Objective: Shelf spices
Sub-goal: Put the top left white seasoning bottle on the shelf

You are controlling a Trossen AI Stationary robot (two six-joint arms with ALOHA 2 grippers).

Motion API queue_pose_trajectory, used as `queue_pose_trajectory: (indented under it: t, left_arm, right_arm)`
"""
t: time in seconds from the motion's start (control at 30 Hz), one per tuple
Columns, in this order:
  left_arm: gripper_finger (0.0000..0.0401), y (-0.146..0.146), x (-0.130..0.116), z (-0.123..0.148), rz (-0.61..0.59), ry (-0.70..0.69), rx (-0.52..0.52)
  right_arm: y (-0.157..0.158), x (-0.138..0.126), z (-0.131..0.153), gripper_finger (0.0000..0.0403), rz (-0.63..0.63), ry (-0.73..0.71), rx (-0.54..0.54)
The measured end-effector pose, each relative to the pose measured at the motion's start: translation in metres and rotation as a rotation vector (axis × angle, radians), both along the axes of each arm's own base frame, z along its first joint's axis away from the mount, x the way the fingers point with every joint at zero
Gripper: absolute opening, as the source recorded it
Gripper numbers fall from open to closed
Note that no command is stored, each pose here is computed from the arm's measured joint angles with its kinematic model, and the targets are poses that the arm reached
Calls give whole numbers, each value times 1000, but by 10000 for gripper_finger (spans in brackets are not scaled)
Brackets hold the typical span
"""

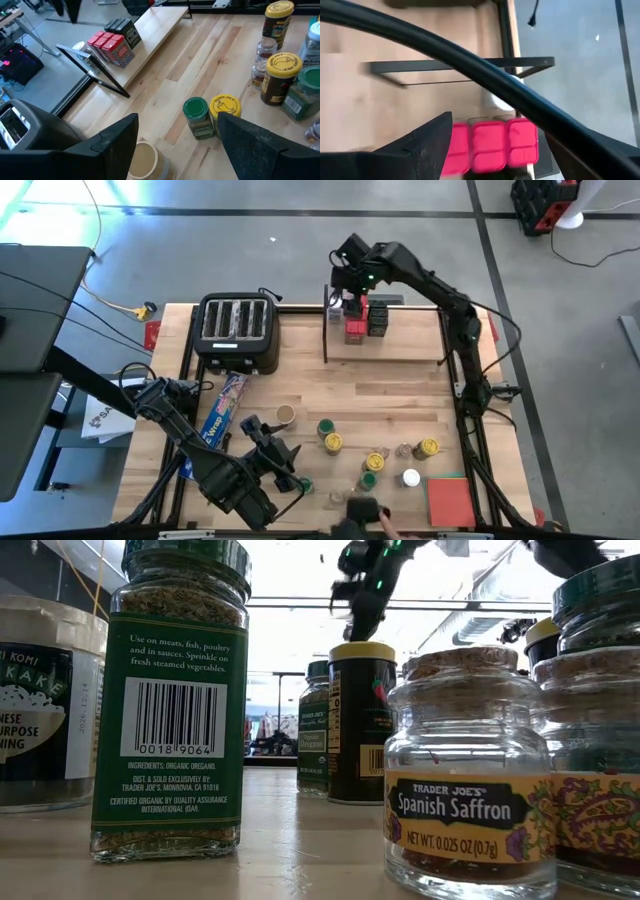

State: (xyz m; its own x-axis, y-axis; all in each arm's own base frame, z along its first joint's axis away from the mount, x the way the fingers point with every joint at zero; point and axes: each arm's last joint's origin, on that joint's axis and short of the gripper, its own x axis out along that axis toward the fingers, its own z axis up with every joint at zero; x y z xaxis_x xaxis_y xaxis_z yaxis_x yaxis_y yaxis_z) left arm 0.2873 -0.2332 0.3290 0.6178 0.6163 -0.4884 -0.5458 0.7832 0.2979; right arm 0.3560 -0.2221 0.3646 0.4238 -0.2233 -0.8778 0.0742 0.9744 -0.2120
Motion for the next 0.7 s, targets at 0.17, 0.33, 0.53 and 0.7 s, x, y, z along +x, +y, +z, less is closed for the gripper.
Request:
queue_pose_trajectory:
  t: [0.17, 0.33, 0.53, 0.7]
  left_arm:
    - [268, -2, -2, 0, -7, -11, 5]
    - [268, -12, -8, 2, -35, -62, 28]
    - [268, -24, -18, 3, -56, -119, 27]
    - [268, -29, -24, 4, -72, -161, 63]
  right_arm:
    - [59, -18, 45, 303, 106, -48, -14]
    - [123, -39, 81, 303, 295, -196, -29]
    - [151, -69, 69, 295, 291, -288, -21]
    - [121, -75, 25, 262, 119, -380, -60]
